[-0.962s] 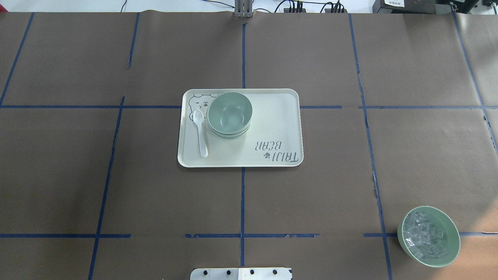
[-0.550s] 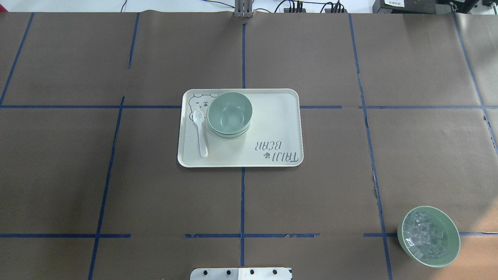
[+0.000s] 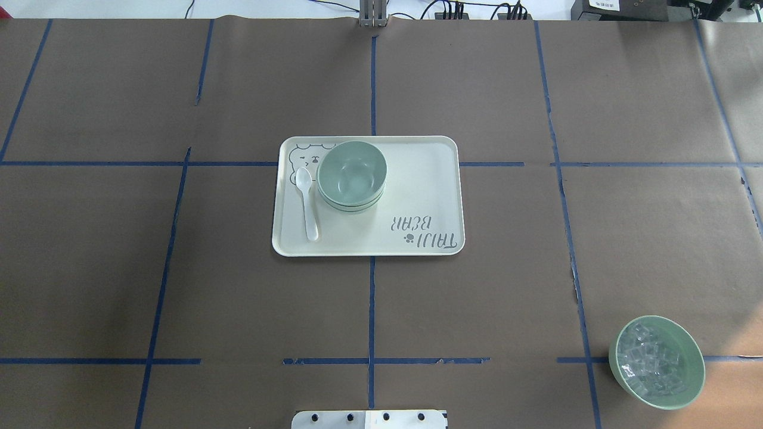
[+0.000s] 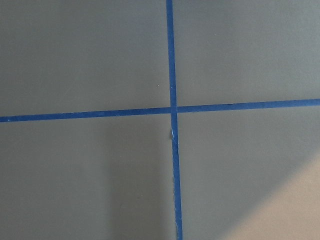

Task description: Stack green bowls together

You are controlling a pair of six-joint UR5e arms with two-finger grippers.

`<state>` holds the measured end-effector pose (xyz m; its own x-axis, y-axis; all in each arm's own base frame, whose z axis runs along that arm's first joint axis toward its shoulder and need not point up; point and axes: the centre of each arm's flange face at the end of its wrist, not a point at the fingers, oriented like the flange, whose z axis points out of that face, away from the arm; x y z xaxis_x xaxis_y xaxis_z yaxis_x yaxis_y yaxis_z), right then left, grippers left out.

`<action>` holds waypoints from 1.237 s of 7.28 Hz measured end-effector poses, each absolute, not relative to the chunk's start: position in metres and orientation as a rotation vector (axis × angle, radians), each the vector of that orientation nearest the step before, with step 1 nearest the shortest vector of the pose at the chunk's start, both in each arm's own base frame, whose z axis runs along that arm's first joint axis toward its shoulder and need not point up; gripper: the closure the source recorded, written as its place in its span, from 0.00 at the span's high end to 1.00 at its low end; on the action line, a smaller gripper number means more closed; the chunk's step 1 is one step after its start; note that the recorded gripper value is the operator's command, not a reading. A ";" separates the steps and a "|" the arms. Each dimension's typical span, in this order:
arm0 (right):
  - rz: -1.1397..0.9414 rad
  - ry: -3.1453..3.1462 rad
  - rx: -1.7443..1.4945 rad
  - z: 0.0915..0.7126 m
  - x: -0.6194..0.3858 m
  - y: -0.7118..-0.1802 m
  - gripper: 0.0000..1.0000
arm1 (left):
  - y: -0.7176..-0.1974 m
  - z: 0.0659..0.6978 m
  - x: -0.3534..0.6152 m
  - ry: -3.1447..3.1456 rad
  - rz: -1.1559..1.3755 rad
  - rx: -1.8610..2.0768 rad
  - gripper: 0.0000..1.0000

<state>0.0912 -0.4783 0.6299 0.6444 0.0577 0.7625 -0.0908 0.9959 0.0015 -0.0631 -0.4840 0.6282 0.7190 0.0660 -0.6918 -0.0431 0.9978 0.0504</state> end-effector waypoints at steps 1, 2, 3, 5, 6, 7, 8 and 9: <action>0.084 -0.867 0.042 0.629 0.091 -0.478 1.00 | -0.484 0.628 -0.063 0.766 0.060 0.031 1.00; 0.084 -0.867 0.042 0.629 0.091 -0.478 1.00 | -0.484 0.628 -0.063 0.766 0.061 0.032 1.00; 0.084 -0.868 0.043 0.629 0.091 -0.479 1.00 | -0.485 0.628 -0.063 0.766 0.061 0.032 1.00; 0.084 -0.870 0.043 0.628 0.091 -0.479 1.00 | -0.485 0.627 -0.063 0.766 0.061 0.033 1.00; 0.084 -0.871 0.042 0.628 0.091 -0.479 1.00 | -0.485 0.627 -0.063 0.766 0.061 0.033 1.00; 0.084 -0.873 0.043 0.628 0.091 -0.479 1.00 | -0.485 0.627 -0.063 0.766 0.061 0.033 1.00; 0.082 -0.875 0.045 0.626 0.091 -0.480 1.00 | -0.485 0.627 -0.063 0.766 0.061 0.033 1.00; 0.081 -0.875 0.049 0.624 0.091 -0.480 1.00 | -0.485 0.627 -0.063 0.767 0.061 0.033 1.00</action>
